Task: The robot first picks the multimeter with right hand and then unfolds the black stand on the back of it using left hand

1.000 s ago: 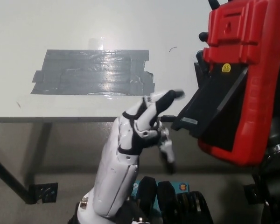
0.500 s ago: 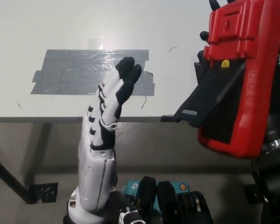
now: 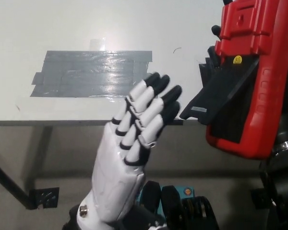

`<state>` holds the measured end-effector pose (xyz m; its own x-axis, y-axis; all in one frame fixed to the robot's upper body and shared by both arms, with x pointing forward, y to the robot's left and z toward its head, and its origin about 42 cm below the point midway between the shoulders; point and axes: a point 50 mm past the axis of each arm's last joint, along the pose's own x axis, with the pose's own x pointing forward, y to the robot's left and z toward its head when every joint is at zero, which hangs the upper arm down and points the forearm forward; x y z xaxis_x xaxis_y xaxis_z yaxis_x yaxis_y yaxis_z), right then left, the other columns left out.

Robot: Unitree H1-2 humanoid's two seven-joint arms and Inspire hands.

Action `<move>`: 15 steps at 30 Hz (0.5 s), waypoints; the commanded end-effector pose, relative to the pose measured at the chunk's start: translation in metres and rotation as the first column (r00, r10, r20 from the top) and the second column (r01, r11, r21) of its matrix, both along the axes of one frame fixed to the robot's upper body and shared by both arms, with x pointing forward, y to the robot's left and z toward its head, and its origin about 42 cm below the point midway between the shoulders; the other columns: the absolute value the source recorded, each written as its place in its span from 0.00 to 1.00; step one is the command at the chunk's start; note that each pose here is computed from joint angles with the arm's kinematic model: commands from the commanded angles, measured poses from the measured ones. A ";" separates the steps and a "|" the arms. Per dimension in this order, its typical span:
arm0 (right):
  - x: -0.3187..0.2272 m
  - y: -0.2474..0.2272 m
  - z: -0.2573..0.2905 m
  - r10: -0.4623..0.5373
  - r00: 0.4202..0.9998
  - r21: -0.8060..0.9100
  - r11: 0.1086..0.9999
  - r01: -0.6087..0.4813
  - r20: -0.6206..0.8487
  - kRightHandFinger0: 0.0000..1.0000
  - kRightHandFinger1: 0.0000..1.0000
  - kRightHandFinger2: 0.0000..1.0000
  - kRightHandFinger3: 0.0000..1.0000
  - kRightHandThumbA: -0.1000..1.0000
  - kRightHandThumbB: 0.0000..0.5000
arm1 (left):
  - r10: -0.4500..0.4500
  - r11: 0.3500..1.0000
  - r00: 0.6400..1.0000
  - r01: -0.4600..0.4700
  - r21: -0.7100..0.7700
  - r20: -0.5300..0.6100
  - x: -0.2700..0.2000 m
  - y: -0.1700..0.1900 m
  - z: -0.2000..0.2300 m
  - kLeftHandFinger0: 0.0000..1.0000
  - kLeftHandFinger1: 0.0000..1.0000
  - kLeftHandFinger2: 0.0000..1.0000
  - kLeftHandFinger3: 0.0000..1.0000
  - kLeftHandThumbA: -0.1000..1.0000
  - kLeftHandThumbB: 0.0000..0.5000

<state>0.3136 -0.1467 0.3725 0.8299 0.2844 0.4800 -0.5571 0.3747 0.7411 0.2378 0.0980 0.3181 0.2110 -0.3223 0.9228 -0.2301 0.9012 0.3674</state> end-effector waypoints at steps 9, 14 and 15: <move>-0.014 0.009 0.029 0.012 0.995 0.102 0.995 -0.022 0.102 0.00 0.21 0.74 0.97 0.00 0.16 | 0.004 0.998 1.000 -0.003 0.059 -0.009 -0.002 -0.012 -0.007 1.00 1.00 1.00 1.00 1.00 0.54; -0.018 0.009 0.029 -0.001 0.994 0.093 0.996 -0.010 0.109 0.00 0.28 0.83 1.00 0.00 0.17 | -0.022 0.999 1.000 0.022 0.035 -0.018 -0.003 -0.011 -0.010 1.00 1.00 1.00 1.00 1.00 0.57; -0.020 0.009 0.026 0.017 0.995 0.104 0.994 -0.027 0.096 0.00 0.31 0.89 1.00 0.00 0.18 | -0.080 0.997 0.996 0.080 -0.013 -0.036 -0.007 -0.012 -0.012 1.00 1.00 1.00 1.00 1.00 0.58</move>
